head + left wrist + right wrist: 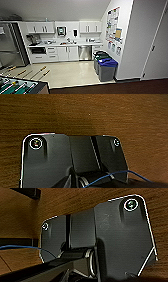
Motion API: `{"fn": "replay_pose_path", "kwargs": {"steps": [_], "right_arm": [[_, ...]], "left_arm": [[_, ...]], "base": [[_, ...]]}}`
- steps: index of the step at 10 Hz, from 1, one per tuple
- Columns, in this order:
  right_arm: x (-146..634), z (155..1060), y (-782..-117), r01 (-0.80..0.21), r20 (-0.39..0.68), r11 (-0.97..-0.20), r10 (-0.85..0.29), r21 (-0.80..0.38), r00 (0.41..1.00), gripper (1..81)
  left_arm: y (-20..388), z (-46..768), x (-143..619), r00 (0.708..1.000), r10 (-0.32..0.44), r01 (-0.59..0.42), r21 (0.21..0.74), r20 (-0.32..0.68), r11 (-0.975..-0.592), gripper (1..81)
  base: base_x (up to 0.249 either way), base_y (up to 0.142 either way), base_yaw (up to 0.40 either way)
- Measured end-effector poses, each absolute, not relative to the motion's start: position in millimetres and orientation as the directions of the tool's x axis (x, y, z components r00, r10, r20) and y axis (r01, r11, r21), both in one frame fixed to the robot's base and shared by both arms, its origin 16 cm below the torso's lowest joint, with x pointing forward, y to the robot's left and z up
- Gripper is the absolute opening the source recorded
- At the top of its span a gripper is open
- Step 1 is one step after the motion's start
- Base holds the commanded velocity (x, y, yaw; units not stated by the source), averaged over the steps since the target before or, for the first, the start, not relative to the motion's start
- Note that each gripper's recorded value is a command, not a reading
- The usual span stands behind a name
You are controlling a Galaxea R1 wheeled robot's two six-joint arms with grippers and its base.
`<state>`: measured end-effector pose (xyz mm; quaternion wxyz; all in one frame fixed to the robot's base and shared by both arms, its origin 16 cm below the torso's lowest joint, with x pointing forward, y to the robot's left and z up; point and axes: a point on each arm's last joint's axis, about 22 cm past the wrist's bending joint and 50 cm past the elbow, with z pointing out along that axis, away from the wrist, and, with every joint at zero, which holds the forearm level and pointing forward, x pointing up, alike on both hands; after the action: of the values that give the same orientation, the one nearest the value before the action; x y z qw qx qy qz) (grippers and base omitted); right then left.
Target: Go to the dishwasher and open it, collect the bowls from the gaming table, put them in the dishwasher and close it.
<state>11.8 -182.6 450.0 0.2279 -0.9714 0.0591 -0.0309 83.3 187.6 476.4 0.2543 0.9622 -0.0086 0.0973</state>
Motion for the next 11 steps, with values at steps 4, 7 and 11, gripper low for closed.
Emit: {"fn": "replay_pose_path", "kwargs": {"steps": [4,7,11], "right_arm": [[16.7,449.0,-182.9,-0.099,0.039,-0.891,-0.13,-0.443,0.991,81.1],[16.9,448.9,-182.6,-0.099,0.04,-0.891,-0.13,-0.442,0.991,81.1],[16.5,448.2,-184.5,-0.1,0.039,-0.893,-0.13,-0.438,0.991,81.1]], "left_arm": [[189.5,476.6,85.9,0.98,0.033,-0.067,0.486,0.194,-0.871,81.1],[190.0,476.6,85.9,0.98,0.033,-0.067,0.485,0.195,-0.872,81.1],[188.9,476.8,85.9,0.98,0.033,-0.067,0.487,0.195,-0.871,81.1]], "base": [[0.146,0.0,0.0],[0.153,0.0,0.0],[0.154,0.0,0.0]]}}
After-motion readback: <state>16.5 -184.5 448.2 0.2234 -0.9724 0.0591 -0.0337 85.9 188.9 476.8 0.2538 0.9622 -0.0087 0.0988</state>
